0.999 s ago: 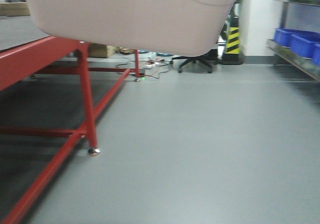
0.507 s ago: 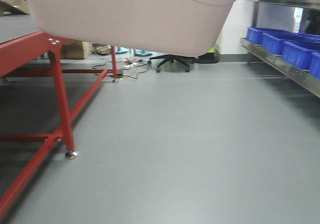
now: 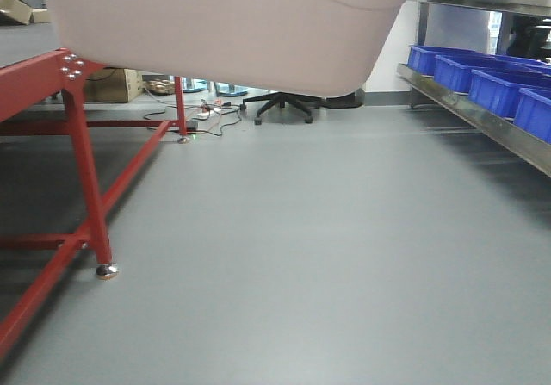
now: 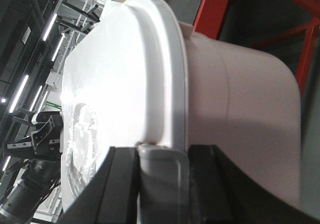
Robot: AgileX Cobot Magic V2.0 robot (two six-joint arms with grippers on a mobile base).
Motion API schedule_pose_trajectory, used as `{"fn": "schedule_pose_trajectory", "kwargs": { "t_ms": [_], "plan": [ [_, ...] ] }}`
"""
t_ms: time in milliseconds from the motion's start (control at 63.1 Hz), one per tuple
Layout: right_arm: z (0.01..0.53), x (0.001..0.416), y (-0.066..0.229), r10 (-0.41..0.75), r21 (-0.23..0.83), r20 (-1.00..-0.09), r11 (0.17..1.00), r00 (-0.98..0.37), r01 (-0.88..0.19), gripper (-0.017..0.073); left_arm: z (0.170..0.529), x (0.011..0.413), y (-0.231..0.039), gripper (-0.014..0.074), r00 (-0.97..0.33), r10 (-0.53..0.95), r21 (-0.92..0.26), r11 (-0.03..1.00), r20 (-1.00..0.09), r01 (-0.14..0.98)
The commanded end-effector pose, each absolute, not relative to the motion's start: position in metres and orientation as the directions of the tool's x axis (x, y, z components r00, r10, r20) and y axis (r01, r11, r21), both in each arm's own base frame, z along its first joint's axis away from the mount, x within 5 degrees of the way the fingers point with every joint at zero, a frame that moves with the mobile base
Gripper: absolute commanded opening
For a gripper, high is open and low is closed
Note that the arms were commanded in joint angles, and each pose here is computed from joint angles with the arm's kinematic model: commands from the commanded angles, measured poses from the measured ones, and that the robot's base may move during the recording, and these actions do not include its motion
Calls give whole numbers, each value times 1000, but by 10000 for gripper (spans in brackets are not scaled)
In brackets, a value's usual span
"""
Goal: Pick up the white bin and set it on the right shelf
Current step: 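Hold the bin while the base drives to the blue-crate shelving rack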
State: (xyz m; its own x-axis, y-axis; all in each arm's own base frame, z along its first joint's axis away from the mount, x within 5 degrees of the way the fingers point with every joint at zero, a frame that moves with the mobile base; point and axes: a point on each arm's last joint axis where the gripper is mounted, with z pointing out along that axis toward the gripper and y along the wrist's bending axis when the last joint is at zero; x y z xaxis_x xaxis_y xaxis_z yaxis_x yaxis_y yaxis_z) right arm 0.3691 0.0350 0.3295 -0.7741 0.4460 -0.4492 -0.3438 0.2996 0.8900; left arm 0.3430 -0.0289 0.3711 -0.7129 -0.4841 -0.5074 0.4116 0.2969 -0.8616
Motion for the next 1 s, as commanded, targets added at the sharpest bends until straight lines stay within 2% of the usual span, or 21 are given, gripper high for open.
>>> {"fn": "schedule_pose_trajectory", "kwargs": {
  "t_ms": [0, 983],
  "plan": [
    [370, 349, 44, 410, 857, -510, 167, -756, -488, 172, 412, 315, -42, -104, -721, -422, -819, 105, -550, 564],
    [370, 349, 44, 411, 857, -510, 168, -756, -487, 172, 413, 315, -42, -104, -720, -424, -820, 107, -550, 563]
  ]
}}
